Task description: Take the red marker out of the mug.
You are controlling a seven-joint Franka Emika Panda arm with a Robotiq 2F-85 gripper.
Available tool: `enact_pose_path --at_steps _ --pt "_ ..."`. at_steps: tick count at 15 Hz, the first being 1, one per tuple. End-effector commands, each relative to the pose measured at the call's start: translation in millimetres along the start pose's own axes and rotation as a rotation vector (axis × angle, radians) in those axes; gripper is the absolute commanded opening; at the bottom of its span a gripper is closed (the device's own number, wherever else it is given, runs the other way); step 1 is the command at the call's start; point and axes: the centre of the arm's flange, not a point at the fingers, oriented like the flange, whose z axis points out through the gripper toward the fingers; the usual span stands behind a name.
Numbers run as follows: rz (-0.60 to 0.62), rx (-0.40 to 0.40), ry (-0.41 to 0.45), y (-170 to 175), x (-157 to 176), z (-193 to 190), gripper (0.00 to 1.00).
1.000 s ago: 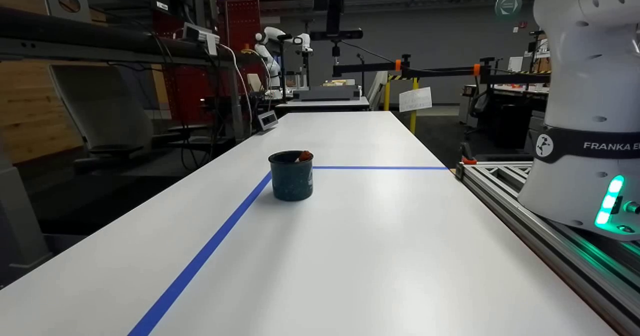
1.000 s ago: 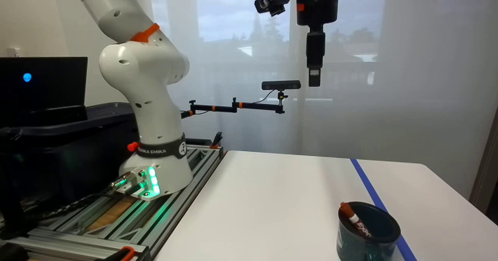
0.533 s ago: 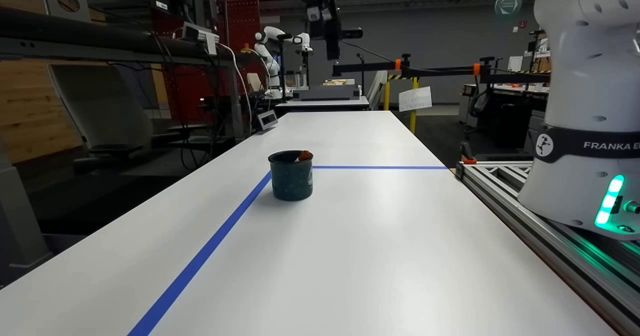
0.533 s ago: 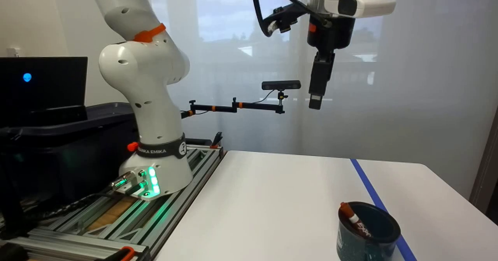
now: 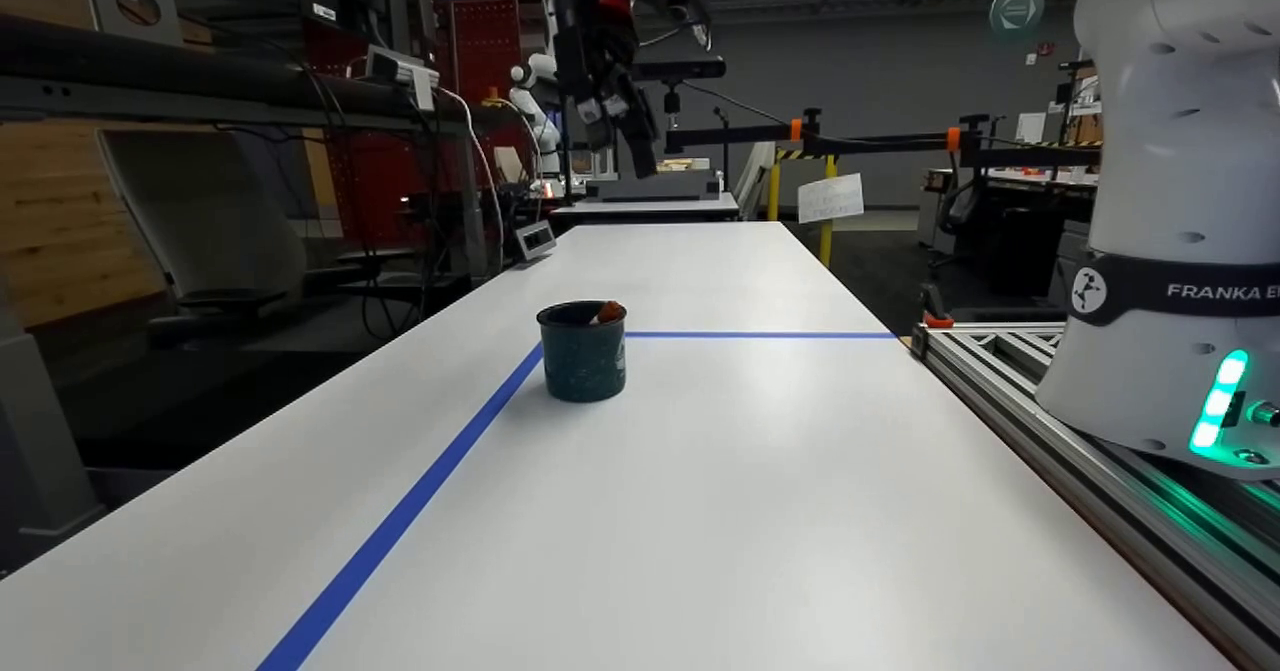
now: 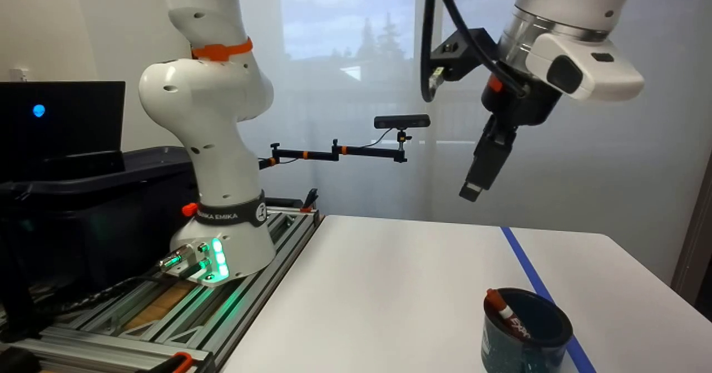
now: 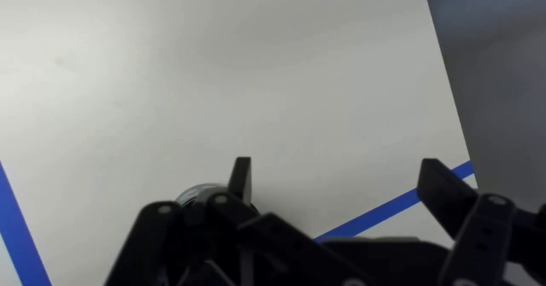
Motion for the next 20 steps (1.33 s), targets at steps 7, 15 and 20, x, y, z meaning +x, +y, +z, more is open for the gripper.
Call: enact_pose_path --at_steps 7,15,20 --pt "0.043 -0.033 -0.063 6 48 21 1.00" --pt "0.069 -0.021 -0.086 18 66 22 1.00" --pt "0.094 -0.045 -0.094 33 85 21 0.98"
